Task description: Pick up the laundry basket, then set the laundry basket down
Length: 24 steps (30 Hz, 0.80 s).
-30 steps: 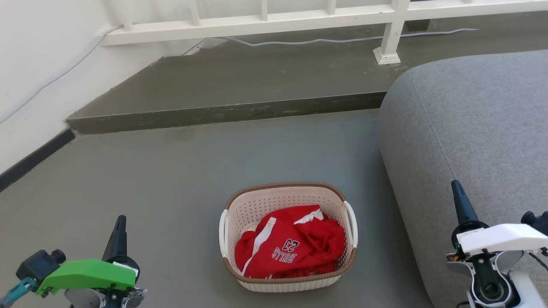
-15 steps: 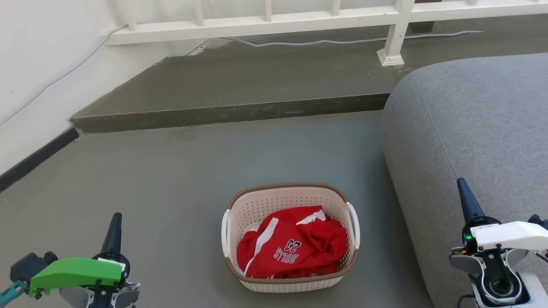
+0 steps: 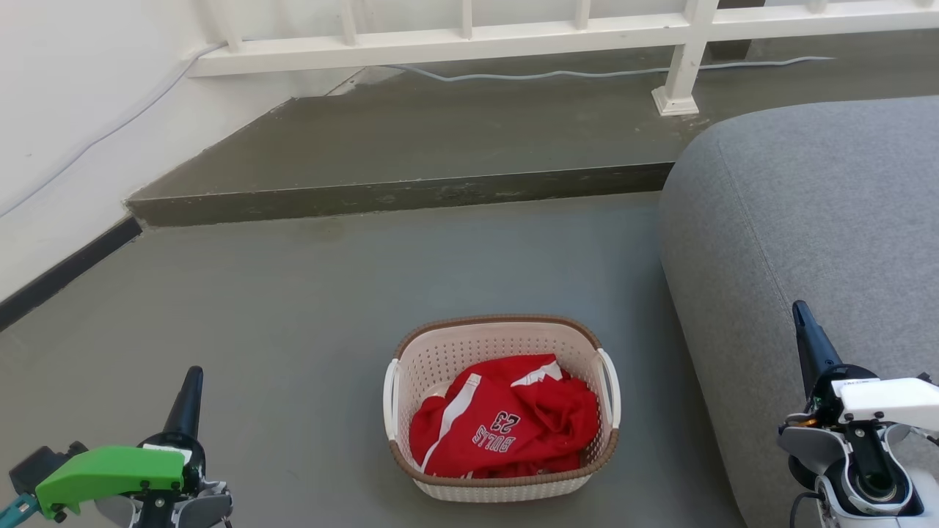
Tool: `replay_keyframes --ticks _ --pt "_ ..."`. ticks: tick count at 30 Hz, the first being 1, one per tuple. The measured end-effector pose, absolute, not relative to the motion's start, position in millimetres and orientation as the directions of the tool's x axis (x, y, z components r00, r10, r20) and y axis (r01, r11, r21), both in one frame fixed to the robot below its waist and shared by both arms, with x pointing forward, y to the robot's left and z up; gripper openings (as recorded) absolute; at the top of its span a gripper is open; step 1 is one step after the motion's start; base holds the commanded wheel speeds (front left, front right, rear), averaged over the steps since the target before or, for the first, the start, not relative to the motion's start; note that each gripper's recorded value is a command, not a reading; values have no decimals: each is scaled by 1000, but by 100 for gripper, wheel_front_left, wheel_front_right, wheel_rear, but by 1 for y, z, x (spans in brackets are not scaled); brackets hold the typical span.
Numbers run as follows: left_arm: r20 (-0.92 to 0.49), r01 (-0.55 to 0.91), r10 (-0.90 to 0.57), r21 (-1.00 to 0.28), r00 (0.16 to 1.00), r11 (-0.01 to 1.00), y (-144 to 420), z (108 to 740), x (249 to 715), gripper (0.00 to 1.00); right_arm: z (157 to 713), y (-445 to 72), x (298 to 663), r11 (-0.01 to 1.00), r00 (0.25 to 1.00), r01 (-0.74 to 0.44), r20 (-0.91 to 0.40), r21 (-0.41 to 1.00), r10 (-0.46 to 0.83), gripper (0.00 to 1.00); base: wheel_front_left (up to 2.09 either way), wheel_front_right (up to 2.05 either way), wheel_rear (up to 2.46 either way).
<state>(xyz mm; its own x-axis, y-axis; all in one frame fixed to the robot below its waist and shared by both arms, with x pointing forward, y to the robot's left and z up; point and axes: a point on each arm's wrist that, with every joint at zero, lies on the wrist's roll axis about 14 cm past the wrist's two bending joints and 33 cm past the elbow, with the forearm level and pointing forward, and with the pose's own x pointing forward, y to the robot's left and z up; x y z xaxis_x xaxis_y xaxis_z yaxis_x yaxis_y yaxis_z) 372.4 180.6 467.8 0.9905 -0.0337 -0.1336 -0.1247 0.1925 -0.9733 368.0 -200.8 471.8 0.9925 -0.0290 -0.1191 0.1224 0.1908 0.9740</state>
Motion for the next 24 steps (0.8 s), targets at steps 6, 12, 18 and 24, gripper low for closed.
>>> replay_keyframes --ticks 6,12,18,24 --pt "-128 -124 -30 -985 991 116 184 469 372 0 472 -202 369 112 993 120 -118 986 -27 0 0 0 0" --pt "-118 -116 -32 -992 993 42 186 471 372 0 477 -204 373 31 994 103 -103 994 -27 0 0 0 0" --pt "-91 -92 -24 -996 996 -1 190 478 376 0 475 -205 373 -12 994 104 -105 994 -26 0 0 0 0" --pt "-91 -91 -23 -996 996 -1 190 478 376 0 475 -205 373 -12 994 104 -104 994 -27 0 0 0 0"
